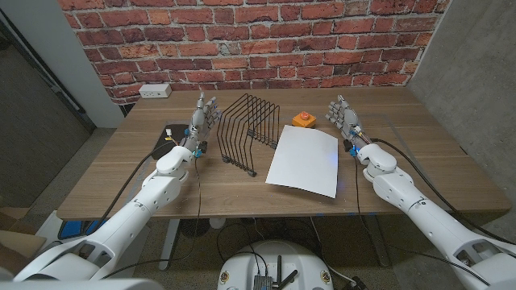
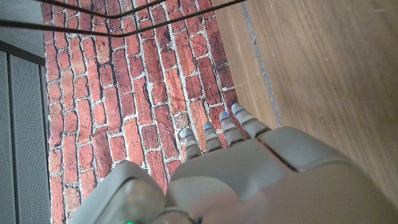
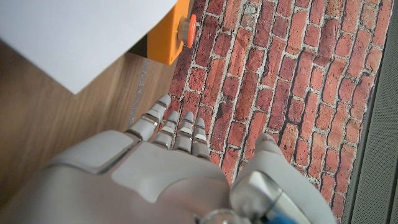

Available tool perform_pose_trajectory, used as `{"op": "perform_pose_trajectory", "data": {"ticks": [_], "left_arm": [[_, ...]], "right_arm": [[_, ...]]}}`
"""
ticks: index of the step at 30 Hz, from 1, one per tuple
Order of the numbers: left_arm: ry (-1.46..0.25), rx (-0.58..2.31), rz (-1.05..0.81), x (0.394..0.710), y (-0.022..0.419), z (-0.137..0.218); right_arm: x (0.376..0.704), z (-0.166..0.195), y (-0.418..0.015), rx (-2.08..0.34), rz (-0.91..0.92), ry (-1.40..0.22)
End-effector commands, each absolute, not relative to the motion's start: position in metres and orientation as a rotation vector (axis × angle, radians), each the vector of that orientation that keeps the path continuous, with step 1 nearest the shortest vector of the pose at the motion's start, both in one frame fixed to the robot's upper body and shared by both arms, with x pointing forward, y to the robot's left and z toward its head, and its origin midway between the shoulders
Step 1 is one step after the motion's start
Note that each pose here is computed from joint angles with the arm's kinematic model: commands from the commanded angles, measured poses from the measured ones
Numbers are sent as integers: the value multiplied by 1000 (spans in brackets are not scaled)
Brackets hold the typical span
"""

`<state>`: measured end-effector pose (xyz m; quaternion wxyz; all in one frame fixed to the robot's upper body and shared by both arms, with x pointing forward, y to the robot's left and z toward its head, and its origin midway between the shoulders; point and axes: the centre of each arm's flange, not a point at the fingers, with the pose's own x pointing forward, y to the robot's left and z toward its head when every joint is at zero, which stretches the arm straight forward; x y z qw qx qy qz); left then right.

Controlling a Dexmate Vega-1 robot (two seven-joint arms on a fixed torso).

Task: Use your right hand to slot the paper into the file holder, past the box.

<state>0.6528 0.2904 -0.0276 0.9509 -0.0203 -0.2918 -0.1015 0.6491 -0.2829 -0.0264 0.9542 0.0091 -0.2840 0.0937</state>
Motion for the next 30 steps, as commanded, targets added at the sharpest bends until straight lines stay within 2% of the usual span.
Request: {"op": "perform_pose_trajectory", "data": {"ticks": [1, 30], "left_arm": [[-593, -41, -206, 653, 290, -27], [-593, -41, -206, 653, 290, -27]], "right_arm": [[636, -27, -281, 8, 147, -569], [590, -27, -282, -19, 123, -477]]}}
